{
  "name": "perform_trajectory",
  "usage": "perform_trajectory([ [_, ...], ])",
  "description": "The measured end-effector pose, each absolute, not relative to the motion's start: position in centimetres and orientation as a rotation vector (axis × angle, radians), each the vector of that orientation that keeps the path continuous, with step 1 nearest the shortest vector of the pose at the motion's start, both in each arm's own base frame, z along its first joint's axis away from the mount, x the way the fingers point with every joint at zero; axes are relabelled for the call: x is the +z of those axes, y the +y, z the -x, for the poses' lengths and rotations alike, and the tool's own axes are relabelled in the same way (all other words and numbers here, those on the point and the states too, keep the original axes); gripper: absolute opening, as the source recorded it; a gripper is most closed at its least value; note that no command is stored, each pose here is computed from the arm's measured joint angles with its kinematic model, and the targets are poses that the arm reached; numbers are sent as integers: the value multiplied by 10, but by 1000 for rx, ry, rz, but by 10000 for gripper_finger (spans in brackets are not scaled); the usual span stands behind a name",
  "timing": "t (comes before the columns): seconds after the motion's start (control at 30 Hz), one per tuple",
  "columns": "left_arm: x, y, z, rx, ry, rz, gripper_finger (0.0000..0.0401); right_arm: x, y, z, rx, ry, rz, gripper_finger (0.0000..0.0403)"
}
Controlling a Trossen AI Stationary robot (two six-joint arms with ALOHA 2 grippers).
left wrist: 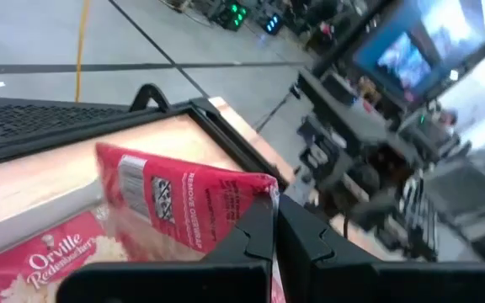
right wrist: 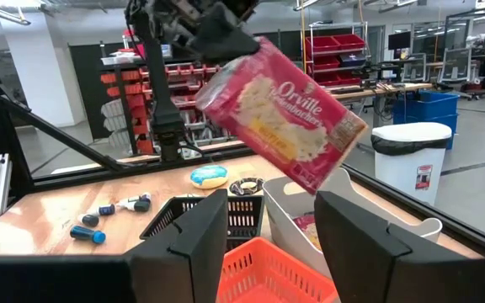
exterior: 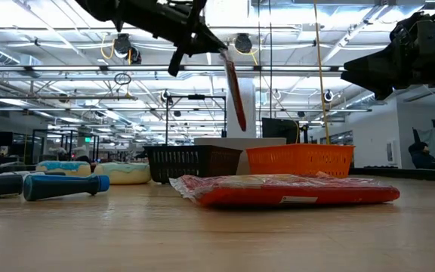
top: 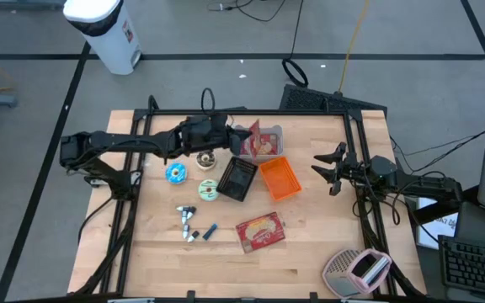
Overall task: Pick & Place Food Item
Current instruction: Put the red popcorn bag into the white bin
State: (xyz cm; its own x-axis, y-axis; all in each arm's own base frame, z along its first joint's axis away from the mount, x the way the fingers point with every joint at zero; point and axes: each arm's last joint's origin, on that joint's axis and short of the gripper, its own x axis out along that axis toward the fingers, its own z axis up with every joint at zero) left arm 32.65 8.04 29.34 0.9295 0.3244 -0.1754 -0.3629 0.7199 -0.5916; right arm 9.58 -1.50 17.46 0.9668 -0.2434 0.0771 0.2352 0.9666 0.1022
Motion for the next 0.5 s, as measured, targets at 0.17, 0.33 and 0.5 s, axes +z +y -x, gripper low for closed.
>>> perform_trajectory([
  [0.17,288,99,-325,419,40,783,0,175,-15,-96,-242,-90,-93,167],
  [0.33,288,113,-329,421,18,890,0,175,-15,-96,-242,-90,-93,167],
  [0.5,301,118,-355,405,19,889,0,175,-15,-96,-242,-90,-93,167],
])
